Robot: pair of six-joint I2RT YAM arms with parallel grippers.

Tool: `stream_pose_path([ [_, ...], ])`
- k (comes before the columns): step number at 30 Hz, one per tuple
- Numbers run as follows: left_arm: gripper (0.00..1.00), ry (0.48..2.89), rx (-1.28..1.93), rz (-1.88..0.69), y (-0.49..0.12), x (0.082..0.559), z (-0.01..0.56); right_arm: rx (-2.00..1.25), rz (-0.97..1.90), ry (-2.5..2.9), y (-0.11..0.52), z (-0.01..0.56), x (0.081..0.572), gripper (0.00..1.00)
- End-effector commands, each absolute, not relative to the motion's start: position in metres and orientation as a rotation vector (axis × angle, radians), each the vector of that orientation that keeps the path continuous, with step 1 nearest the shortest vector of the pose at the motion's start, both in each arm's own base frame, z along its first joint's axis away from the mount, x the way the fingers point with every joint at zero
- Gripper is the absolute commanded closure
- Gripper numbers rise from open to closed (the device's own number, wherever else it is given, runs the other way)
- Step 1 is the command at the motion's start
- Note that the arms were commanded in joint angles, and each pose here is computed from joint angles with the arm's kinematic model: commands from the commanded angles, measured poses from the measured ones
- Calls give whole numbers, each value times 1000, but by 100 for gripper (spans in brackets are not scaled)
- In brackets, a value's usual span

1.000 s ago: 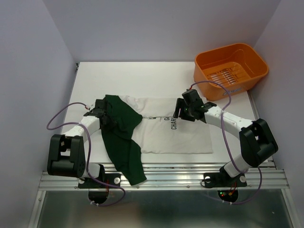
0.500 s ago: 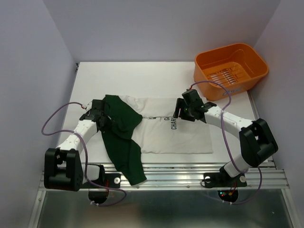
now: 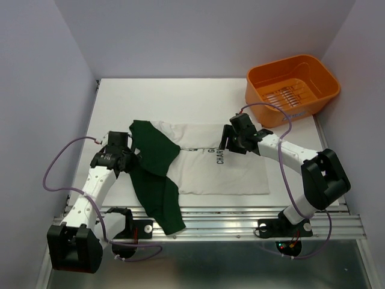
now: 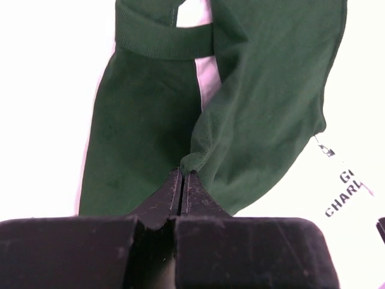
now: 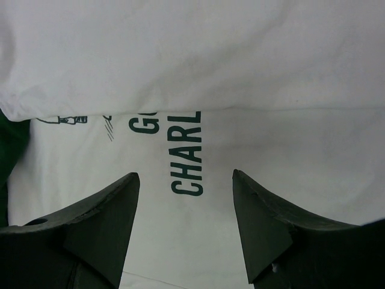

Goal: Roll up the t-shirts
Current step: Fold the T-shirt at the center of the board.

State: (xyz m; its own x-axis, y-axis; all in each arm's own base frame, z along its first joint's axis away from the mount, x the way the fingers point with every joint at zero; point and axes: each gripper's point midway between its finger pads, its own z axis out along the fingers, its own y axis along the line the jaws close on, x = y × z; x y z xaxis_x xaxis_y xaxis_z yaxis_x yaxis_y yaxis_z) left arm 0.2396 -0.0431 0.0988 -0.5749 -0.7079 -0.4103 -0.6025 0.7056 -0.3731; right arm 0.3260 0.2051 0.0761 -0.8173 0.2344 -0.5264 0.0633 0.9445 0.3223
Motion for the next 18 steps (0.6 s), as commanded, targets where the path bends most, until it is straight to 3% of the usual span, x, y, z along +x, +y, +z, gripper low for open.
stream_pose_path([
  [1, 100, 2372, -1066, -300, -47, 225, 102, 210, 432, 2457, 218, 92, 340, 32],
  [11, 100, 2439, -1076, -370, -59, 202, 93, 217, 430, 2457, 217, 92, 340, 32],
  [15, 83, 2461, -1073, -376, -60, 194, 96, 218, 434, 2455, 218, 93, 341, 31],
  [16, 65, 2439, -1062, -380, -59, 198, 106, 217, 433, 2453, 218, 93, 341, 31],
  [17, 55, 2412, -1039, -374, -57, 203, 119, 206, 433, 2457, 221, 93, 340, 31],
  [18, 55, 2422, -1033, -366, -56, 201, 118, 204, 432, 2457, 221, 92, 340, 31],
])
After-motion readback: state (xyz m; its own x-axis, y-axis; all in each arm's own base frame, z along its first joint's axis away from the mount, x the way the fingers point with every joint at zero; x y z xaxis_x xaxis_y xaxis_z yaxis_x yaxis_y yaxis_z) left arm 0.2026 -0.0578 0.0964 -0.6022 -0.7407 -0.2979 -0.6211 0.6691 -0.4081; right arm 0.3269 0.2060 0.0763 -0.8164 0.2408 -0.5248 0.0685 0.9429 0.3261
